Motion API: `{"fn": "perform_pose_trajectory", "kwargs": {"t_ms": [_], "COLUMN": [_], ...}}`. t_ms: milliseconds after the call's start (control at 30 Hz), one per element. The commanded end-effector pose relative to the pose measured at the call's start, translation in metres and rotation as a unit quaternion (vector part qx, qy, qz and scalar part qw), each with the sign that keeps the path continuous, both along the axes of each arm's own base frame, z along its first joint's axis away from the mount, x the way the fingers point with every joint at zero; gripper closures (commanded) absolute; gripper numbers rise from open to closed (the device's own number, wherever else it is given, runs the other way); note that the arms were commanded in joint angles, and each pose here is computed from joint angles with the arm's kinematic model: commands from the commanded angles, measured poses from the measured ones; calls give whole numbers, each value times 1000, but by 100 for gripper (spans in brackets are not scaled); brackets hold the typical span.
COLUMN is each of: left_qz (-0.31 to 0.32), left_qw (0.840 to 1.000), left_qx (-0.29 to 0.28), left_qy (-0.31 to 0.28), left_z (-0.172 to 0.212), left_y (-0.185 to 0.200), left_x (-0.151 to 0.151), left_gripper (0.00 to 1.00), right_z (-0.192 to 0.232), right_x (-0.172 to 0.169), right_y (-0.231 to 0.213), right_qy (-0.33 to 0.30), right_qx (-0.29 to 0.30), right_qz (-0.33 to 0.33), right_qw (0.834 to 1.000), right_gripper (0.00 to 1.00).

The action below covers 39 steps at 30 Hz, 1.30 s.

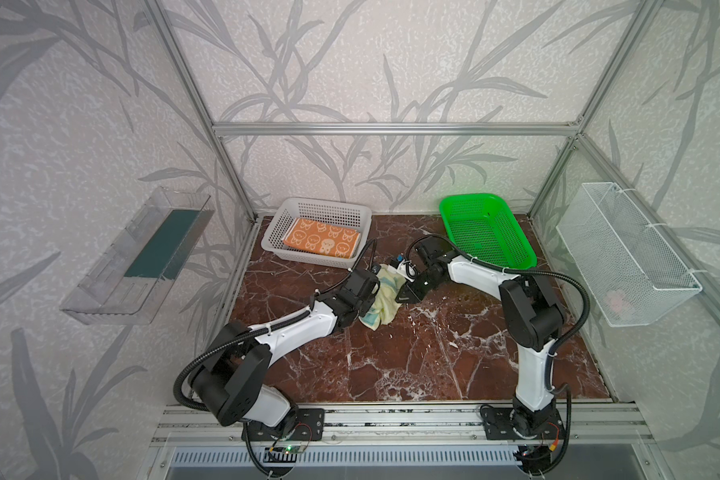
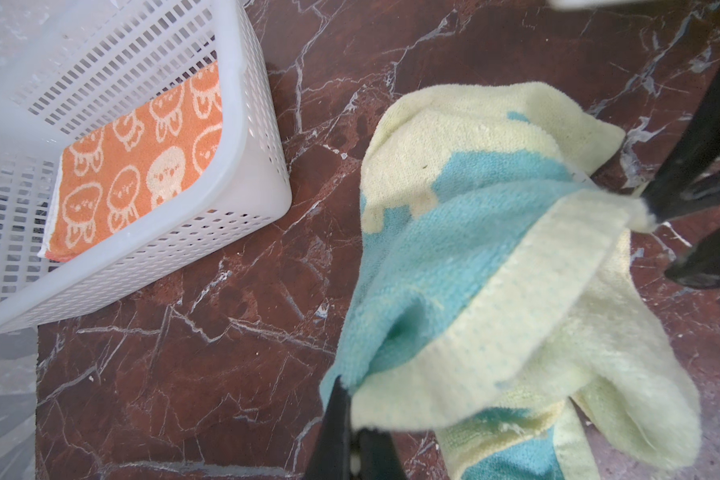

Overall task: Fold and stack the towels
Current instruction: 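Hold the towel up with both grippers, spreading it between them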

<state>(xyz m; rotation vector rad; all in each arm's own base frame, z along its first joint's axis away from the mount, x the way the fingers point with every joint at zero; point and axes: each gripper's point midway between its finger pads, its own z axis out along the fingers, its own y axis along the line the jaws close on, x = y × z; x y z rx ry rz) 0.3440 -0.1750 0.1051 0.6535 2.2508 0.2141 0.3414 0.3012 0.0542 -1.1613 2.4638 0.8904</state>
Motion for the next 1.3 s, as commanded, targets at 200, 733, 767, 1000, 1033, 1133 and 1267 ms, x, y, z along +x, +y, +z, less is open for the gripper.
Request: {"fn": "perform_pose_trajectory", "kwargs": {"t_ms": [200,733,767,1000,1033,1133,1267], "left_qz": [13,-9,-15,-42,-38,-29,-24], "left_qw": [1000,1000,1000,998,999,999,999], "left_qx": [-14,-13,-13,-30,-29,-21,-12], "left_qy": [-5,7,10,20,18,18,24], "left_z": [5,-1,-2,-3,-3,-5,-8], "left_y": [6,1,0,-6,-4,1,3], "left_x": [0,-3,-4,-15,-15,-16,-16], "left_gripper": [100,100,100,100,100,100,100], "right_z": [-14,16,17,5,2,-4,-13], "right_x": [28,33,33,35,35,40,45], "right_y": [-3,-3,-3,-11,-11,-9,-5], "right_qy": [-21,-73,-77,-96,-92,-85,-71], "right_qx": [-2,61,63,44,41,40,40], "right_qz": [-109,-145,-145,-152,-152,-161,-169], "right_qw": [994,985,984,983,983,983,982], "right_gripper": [69,64,63,56,56,55,55]}}
